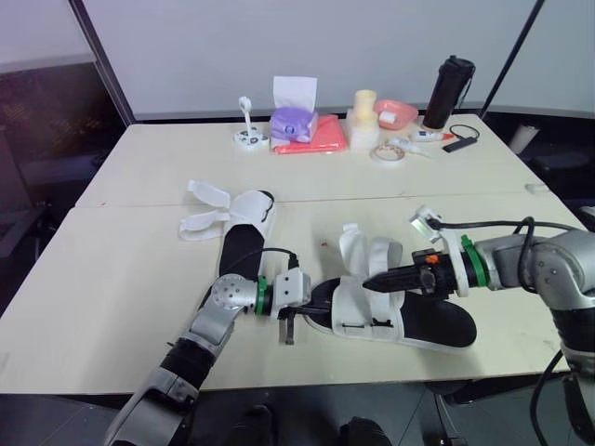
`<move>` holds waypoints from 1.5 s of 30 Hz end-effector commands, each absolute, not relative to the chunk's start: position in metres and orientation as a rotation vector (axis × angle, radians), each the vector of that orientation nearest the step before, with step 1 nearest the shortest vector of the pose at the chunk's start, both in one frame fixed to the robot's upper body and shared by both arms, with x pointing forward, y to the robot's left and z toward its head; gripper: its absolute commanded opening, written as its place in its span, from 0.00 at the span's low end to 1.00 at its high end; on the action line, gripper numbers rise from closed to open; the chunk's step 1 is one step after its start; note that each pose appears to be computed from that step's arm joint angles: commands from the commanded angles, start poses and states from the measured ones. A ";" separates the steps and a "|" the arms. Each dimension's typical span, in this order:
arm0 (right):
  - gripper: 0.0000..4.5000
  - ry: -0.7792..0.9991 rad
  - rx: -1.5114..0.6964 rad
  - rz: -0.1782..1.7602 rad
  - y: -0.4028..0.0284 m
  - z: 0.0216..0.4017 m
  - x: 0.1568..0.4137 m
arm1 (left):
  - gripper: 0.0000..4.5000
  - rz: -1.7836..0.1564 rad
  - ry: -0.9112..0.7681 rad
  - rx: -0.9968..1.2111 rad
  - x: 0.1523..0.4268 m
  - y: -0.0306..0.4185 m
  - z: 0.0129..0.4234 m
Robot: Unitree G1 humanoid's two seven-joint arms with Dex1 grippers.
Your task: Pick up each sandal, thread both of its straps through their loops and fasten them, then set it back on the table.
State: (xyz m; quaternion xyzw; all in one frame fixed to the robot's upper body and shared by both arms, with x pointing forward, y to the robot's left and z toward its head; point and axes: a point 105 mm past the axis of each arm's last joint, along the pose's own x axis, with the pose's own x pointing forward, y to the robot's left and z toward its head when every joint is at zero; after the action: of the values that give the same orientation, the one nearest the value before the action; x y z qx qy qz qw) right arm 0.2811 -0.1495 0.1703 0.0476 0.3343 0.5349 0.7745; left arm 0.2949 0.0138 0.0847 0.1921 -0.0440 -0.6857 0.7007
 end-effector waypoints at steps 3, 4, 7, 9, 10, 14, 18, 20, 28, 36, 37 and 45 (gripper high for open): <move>0.01 0.718 0.047 1.116 -0.154 0.159 0.287 | 0.00 -1.540 -0.074 0.443 0.292 0.013 0.078; 0.01 0.715 0.039 1.115 -0.155 0.159 0.288 | 0.00 -1.540 -0.075 0.443 0.292 0.013 0.078; 0.01 0.717 0.014 1.117 -0.158 0.156 0.287 | 0.00 -1.540 -0.074 0.443 0.292 0.013 0.078; 0.01 0.715 0.002 1.117 -0.159 0.155 0.286 | 0.00 -1.541 -0.074 0.443 0.292 0.013 0.078; 0.01 0.714 -0.001 1.117 -0.160 0.155 0.286 | 0.00 -1.541 -0.074 0.443 0.292 0.013 0.078; 0.01 0.712 -0.006 1.137 -0.159 0.158 0.281 | 0.00 -1.541 -0.074 0.445 0.292 0.013 0.078; 0.01 0.702 -0.024 1.189 -0.150 0.164 0.270 | 0.00 -1.539 -0.075 0.448 0.293 0.014 0.078; 0.01 0.706 -0.032 1.193 -0.147 0.162 0.267 | 0.00 -1.539 -0.076 0.448 0.293 0.014 0.078; 0.01 0.733 -0.062 1.211 -0.144 0.150 0.251 | 0.00 -1.539 -0.076 0.448 0.293 0.014 0.078; 0.22 0.673 -0.075 1.189 -0.146 0.155 0.246 | 0.00 -1.540 -0.073 0.448 0.291 0.015 0.077; 0.30 0.666 -0.075 1.190 -0.147 0.157 0.245 | 0.00 -1.540 -0.074 0.448 0.291 0.014 0.077; 0.97 0.616 -0.156 1.162 -0.157 0.185 0.218 | 0.00 -1.540 -0.076 0.448 0.291 0.014 0.077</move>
State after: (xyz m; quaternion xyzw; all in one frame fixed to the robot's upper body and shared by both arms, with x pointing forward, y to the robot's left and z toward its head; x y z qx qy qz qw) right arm 0.2245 -0.1578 0.1719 -0.0547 0.3061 0.5348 0.7857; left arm 0.2946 0.0135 0.0837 0.1969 -0.0438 -0.6853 0.6998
